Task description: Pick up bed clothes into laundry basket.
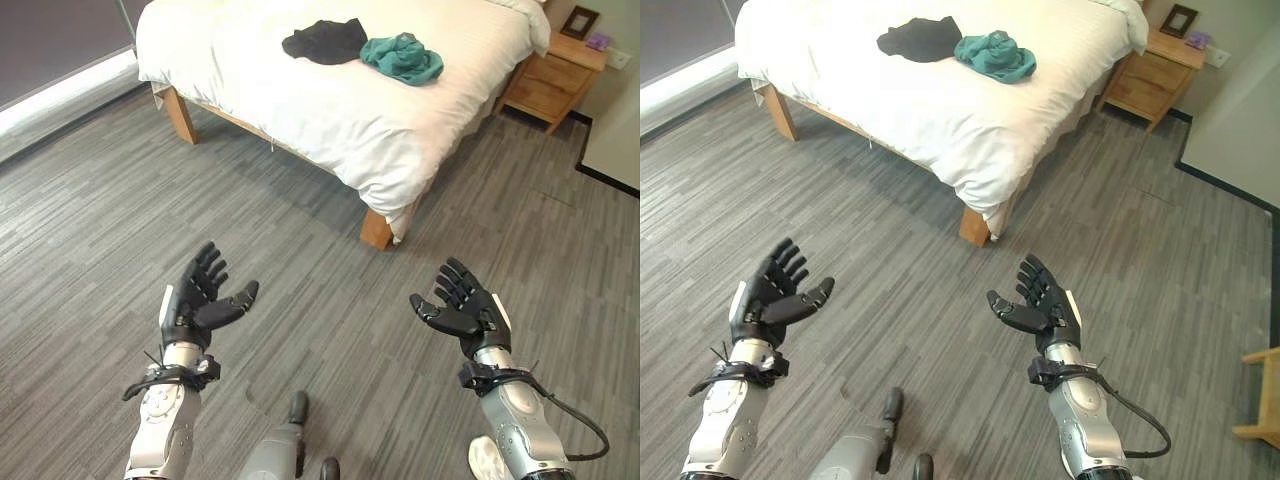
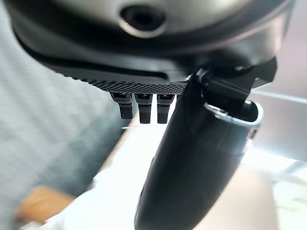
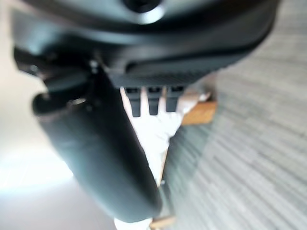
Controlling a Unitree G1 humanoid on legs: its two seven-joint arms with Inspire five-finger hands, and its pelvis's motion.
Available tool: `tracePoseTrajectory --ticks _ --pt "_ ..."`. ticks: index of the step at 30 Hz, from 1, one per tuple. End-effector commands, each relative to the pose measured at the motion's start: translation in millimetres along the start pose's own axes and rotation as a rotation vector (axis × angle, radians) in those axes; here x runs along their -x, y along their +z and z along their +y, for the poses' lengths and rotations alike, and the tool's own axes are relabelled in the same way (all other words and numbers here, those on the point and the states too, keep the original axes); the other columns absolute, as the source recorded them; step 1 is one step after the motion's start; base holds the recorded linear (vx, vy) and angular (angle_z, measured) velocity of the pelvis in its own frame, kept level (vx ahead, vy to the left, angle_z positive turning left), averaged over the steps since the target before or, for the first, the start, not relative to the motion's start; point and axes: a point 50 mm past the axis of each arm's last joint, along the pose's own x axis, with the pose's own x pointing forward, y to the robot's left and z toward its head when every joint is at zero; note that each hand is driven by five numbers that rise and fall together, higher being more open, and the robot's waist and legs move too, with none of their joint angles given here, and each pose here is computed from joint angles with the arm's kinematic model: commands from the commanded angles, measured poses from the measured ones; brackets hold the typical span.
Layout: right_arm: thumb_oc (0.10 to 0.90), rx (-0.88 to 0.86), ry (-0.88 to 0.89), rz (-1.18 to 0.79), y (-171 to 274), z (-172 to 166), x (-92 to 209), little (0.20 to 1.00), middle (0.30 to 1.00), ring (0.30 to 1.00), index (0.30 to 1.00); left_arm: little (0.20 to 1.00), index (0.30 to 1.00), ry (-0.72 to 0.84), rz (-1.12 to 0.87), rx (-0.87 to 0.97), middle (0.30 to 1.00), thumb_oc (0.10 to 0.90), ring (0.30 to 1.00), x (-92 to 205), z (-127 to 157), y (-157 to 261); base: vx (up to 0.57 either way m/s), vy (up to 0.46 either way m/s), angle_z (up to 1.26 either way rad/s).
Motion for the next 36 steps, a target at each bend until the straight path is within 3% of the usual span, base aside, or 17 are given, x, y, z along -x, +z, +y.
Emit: tracePoseTrajectory --ticks 1,5,10,18,25,30,32,33,36 --pt "0.800 -0.028 0.156 -0.223 39 32 -13 0.900 0.900 0.900 0.900 0.900 0.900 -0.114 -0.389 -0.067 0.900 0.800 0.900 -3 -6 78 0.37 0.130 -0.36" --pt "0.800 -0.076 0.163 -0.192 31 41 -14 0.900 0.900 0.900 0.900 0.900 0.900 -0.121 -0.465 -0.037 0.900 0.800 0.900 -5 -8 96 0.43 0.171 -0.37" --pt "0.800 -0.014 0.159 -0.204 37 33 -8 0.900 0.900 0.900 0.900 0.900 0.900 -0.132 -0.469 -0.037 0.900 0.800 0.900 -14 -13 97 0.48 0.009 0.98" --pt "0.800 0.123 0.059 -0.396 93 3 -16 0.900 0.900 0.900 0.900 0.900 0.900 -0.099 -0.385 -0.099 0.900 0.800 0.900 -19 -1 81 0.66 -0.292 0.71" --pt "0.800 0.236 0.079 -0.529 139 -5 -20 0.900 0.900 0.900 0.900 0.900 0.900 -0.142 -0.301 -0.027 0.900 0.800 0.900 -23 -6 67 0.45 -0.405 -0.41" --pt "0.800 0.456 0.069 -0.516 165 -15 -32 0.900 0.900 0.900 0.900 0.900 0.900 -0.217 -0.222 0.003 0.900 0.800 0.900 -22 -18 51 0.40 -0.023 -0.75" --pt "0.800 0.653 0.091 -0.492 174 -13 -37 0.900 0.900 0.900 0.900 0.900 0.900 -0.263 -0.208 -0.045 0.900 0.800 0.900 -18 -19 51 0.56 0.125 -0.46" --pt "0.800 0.830 0.058 -0.468 189 -21 -43 0.900 0.900 0.900 0.900 0.900 0.900 -0.301 -0.204 -0.032 0.900 0.800 0.900 -16 -22 51 0.46 0.109 -0.73" --pt "0.800 0.959 0.029 -0.445 196 -21 -53 0.900 0.900 0.900 0.900 0.900 0.900 -0.309 -0.195 0.020 0.900 0.800 0.900 -17 -24 49 0.28 0.185 -0.86"
